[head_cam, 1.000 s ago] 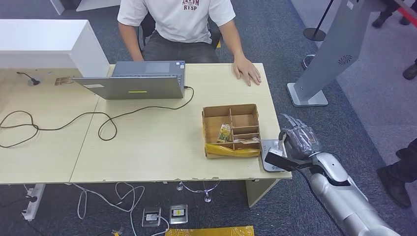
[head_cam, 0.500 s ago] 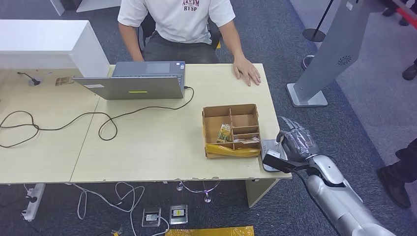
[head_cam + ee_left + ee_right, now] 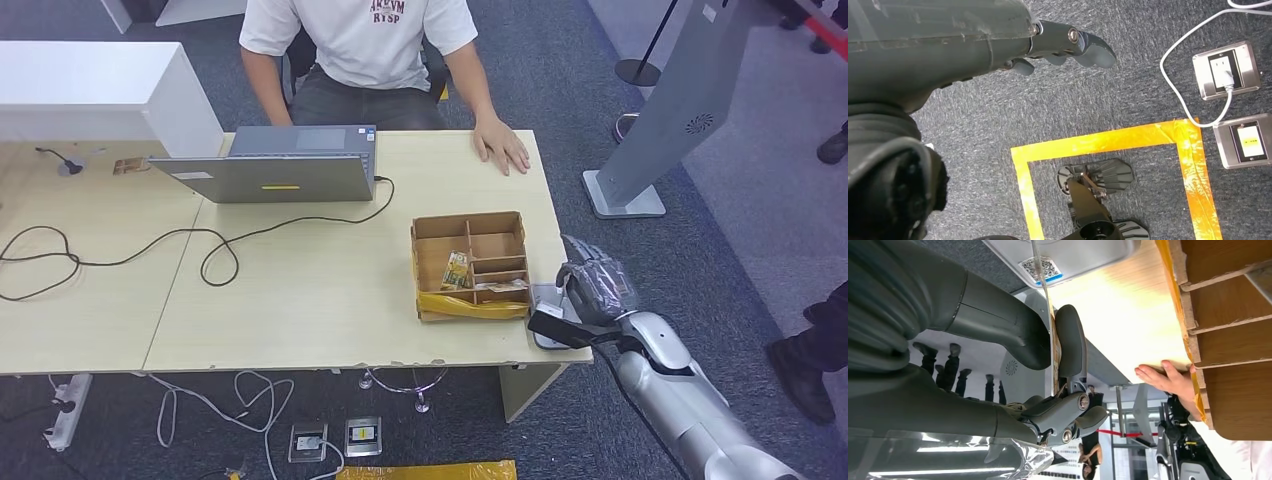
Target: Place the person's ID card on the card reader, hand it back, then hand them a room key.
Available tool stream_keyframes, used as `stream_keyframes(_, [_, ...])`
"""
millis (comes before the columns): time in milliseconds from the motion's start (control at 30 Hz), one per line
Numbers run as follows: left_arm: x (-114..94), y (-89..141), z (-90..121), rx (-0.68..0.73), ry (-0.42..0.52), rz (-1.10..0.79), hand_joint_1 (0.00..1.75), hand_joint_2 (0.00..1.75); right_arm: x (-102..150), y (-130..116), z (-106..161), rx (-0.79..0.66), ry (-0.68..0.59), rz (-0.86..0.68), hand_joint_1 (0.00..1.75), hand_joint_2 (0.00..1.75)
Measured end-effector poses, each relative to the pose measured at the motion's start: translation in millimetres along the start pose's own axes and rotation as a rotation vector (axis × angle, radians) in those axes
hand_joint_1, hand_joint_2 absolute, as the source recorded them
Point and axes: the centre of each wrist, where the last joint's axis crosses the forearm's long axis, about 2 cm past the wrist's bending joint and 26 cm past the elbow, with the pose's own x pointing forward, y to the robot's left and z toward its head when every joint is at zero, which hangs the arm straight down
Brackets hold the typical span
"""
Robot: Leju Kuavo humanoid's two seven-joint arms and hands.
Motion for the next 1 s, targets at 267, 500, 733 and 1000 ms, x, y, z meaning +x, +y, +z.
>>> stream_keyframes(267, [-0.5,1.8,-0.1,0.005,0.001,-0.002,0.0,0.0,-0.7,0.4,-1.0,-0.006,0.008,0.001,1.75,1.75])
stream_keyframes(500, [-1.5,3.6,-0.1,0.008,0.003,-0.002,0.0,0.0,-10.4,-8.5,-2.1,-0.021,0.026,0.025,1.75,1.75])
stream_keyframes(733, [-2.4,4.0,-0.1,0.008,0.006,0.009,0.0,0.0,-25.4,-29.2,-7.8,-0.027,0.031,0.088,1.75,1.75])
stream_keyframes(1000, [-2.4,4.0,-0.1,0.009,0.006,0.019,0.0,0.0,-44.7,-76.4,-23.6,-0.109,0.043,0.148,1.75,1.75])
